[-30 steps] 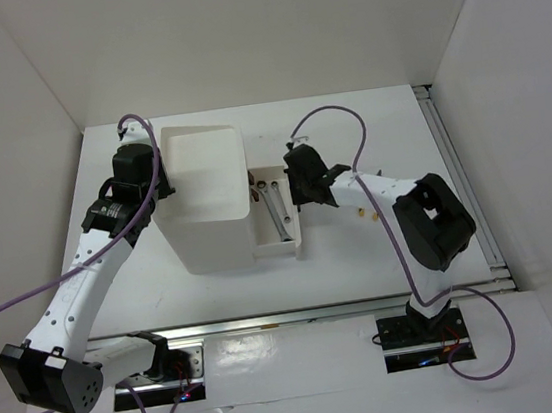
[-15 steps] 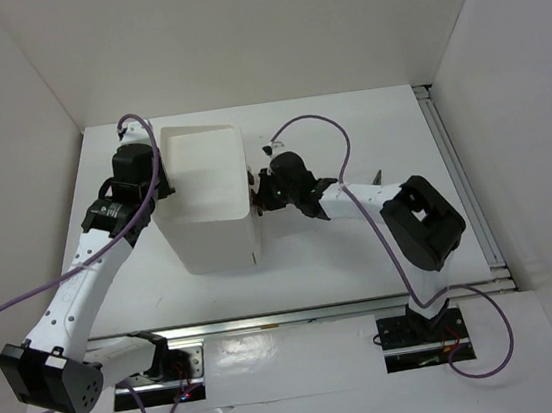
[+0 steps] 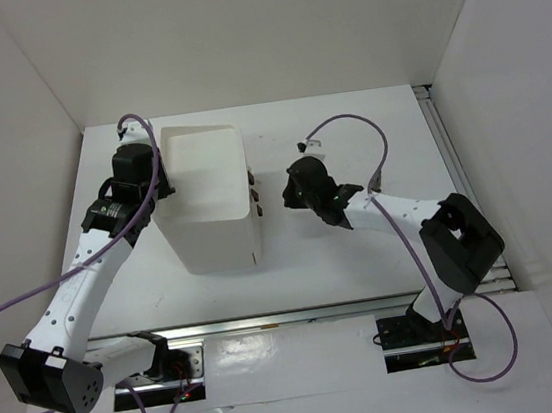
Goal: Sort the tools into containers
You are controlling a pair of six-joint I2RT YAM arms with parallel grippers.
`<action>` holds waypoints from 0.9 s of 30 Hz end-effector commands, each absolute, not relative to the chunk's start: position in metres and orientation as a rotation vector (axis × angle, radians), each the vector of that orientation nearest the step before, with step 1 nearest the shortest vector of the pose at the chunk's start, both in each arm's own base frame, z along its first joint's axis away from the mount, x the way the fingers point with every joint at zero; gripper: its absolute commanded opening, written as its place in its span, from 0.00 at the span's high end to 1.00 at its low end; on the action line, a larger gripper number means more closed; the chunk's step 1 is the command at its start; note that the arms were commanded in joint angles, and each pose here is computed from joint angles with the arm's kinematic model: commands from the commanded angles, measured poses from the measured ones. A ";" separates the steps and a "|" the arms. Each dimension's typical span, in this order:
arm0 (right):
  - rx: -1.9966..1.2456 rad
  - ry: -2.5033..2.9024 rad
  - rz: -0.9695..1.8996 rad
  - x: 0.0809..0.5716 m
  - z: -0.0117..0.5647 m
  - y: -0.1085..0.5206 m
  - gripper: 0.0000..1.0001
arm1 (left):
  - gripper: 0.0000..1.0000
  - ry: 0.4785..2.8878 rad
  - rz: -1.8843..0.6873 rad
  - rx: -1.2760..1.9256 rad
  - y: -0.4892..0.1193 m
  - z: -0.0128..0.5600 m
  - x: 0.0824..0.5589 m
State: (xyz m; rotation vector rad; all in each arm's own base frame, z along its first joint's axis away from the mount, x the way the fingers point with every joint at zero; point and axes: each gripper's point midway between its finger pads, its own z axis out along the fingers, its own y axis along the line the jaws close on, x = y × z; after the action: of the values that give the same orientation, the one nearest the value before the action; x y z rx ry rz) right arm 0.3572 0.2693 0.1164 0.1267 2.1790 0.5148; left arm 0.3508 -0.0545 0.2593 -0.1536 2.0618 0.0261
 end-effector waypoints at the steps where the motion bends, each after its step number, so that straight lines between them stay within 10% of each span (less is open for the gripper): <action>1: 0.136 2.215 0.516 0.362 0.100 0.272 0.98 | 0.72 2.236 -0.109 -0.128 -0.081 0.219 0.332; 17: -0.031 2.051 1.045 0.336 0.105 0.367 1.00 | 0.72 2.236 -0.109 -0.128 -0.081 0.219 0.332; 21: 0.259 2.224 0.376 0.361 0.075 0.278 0.88 | 0.72 2.236 -0.109 -0.128 -0.081 0.219 0.332; 23: 0.307 2.262 0.082 0.353 0.073 0.234 0.55 | 0.72 2.236 -0.109 -0.128 -0.081 0.219 0.332; 27: 0.330 2.247 -0.095 0.347 0.084 0.187 0.30 | 0.72 2.236 -0.109 -0.128 -0.081 0.219 0.332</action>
State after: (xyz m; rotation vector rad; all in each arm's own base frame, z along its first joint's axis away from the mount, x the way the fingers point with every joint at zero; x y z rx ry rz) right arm 0.3585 0.2610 0.0734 0.2716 2.2620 0.2674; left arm 0.3508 -0.0546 0.2592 -0.1536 2.0623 0.0238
